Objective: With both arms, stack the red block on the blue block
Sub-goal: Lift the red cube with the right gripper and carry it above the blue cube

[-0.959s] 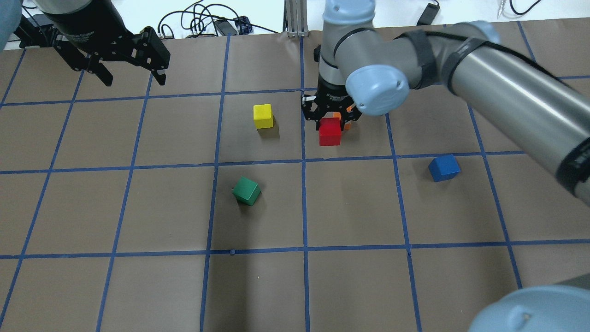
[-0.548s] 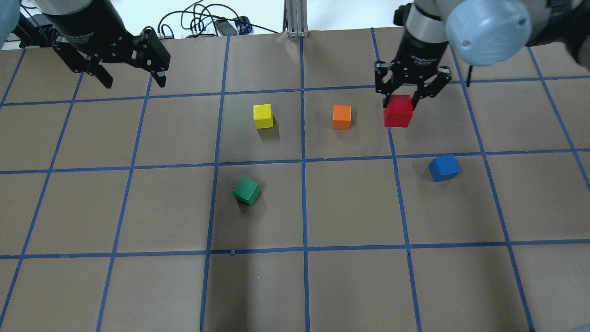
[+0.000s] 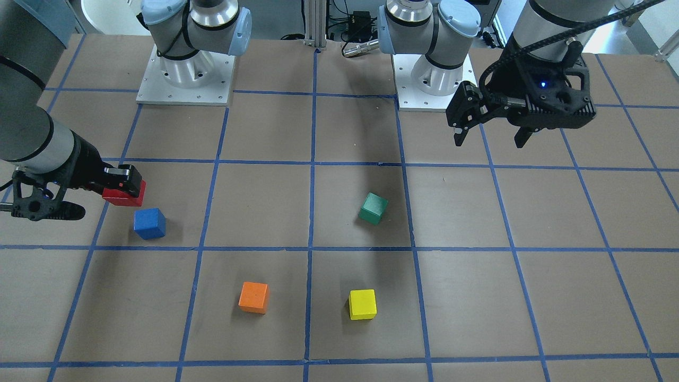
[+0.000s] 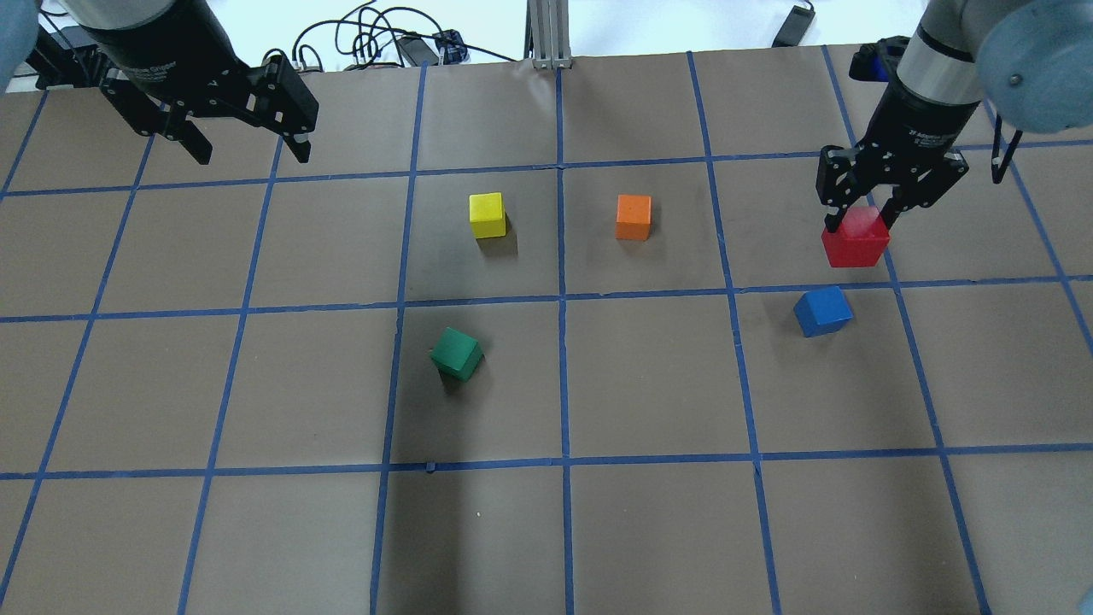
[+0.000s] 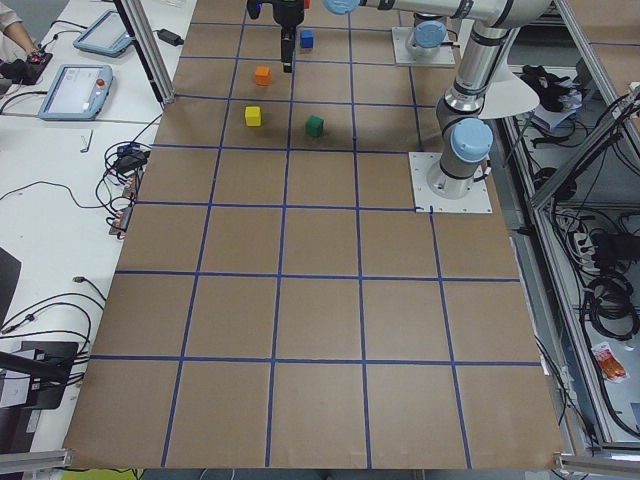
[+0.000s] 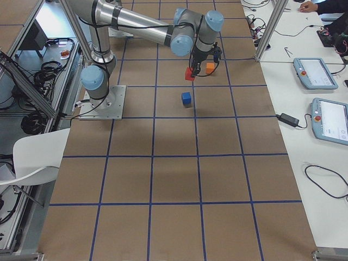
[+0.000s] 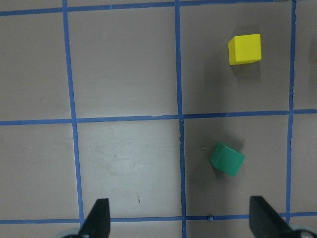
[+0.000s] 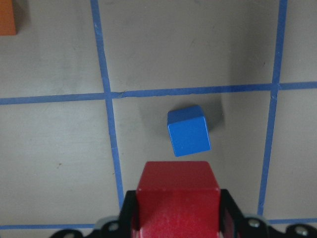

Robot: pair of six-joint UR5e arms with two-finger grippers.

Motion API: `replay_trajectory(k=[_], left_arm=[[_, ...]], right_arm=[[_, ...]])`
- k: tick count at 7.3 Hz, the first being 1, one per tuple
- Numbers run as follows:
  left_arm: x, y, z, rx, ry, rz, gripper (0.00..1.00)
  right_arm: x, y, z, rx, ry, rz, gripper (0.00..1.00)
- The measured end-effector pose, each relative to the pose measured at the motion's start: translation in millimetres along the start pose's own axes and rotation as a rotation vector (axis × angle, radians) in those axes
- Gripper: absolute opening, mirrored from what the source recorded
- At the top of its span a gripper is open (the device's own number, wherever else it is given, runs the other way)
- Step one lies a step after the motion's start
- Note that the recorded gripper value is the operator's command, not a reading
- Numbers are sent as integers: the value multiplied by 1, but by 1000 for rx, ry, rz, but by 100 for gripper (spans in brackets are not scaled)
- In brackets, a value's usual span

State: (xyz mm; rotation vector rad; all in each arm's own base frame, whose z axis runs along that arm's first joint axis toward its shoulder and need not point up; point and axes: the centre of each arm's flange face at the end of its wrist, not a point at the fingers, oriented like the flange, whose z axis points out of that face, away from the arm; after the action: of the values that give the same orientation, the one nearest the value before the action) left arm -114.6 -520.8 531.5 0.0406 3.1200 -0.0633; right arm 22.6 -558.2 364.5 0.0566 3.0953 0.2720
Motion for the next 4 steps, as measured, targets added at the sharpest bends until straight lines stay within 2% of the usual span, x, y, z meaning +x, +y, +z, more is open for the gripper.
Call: replay_trajectory(k=[2, 4], left_arm=[[2, 6, 2, -7, 0, 4, 100], [2, 11, 3, -4, -1, 5, 100]], right_arm=[[4, 1, 34, 44, 20, -43, 0], [9, 5, 58, 50, 21, -92, 0]])
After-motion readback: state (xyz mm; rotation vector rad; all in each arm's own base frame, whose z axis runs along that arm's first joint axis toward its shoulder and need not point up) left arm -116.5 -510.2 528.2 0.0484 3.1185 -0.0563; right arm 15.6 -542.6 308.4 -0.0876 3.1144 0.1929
